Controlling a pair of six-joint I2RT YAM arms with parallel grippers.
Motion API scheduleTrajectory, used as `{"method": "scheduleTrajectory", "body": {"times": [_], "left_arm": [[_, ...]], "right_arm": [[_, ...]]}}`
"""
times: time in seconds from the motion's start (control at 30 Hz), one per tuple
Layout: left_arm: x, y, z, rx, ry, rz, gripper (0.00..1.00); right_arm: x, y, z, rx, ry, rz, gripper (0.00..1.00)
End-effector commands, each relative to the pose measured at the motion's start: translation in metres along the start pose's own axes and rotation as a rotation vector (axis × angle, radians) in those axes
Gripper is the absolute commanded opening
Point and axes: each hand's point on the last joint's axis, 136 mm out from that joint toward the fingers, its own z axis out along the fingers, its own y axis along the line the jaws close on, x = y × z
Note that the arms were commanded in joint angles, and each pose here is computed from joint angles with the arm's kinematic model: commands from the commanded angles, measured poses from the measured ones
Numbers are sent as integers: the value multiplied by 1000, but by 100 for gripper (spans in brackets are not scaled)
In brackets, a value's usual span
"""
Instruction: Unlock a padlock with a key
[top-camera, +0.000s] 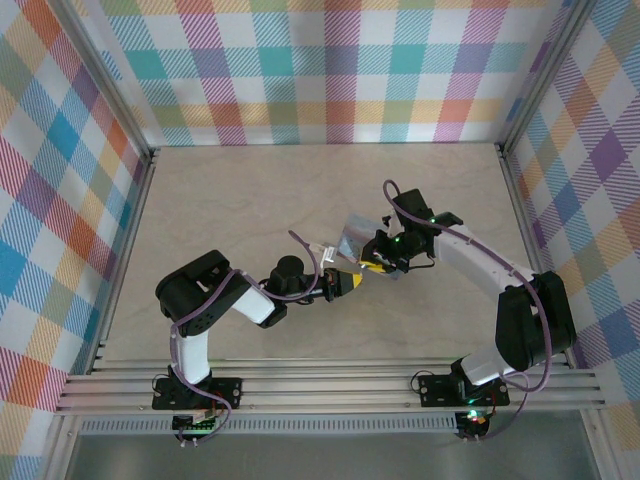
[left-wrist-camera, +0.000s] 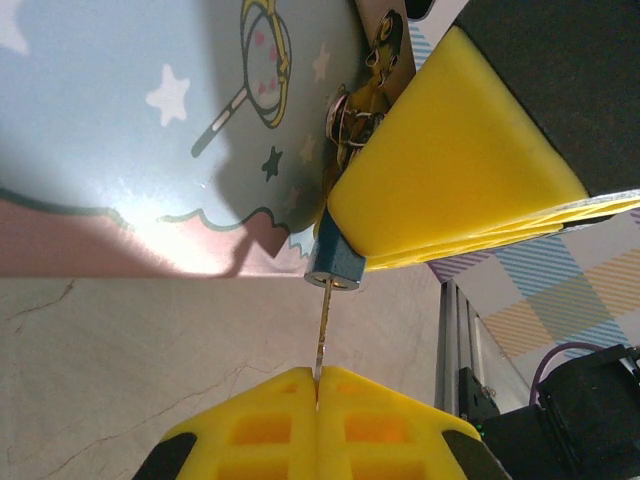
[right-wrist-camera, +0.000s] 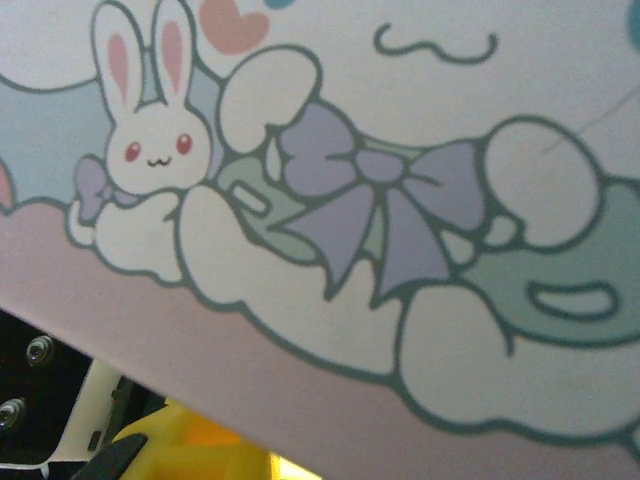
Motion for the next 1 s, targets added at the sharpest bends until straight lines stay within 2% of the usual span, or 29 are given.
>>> {"method": "scheduleTrajectory", "body": {"times": [0.0,0.97], "left_arm": [[-40,-35,-7,91,-125,88,0],[-24,-30,-15,93,-71,88,0]], "right_arm": [[21,10,-6,-25,70,-50,0],[21,14,-5,-59,102,-13,0]]}}
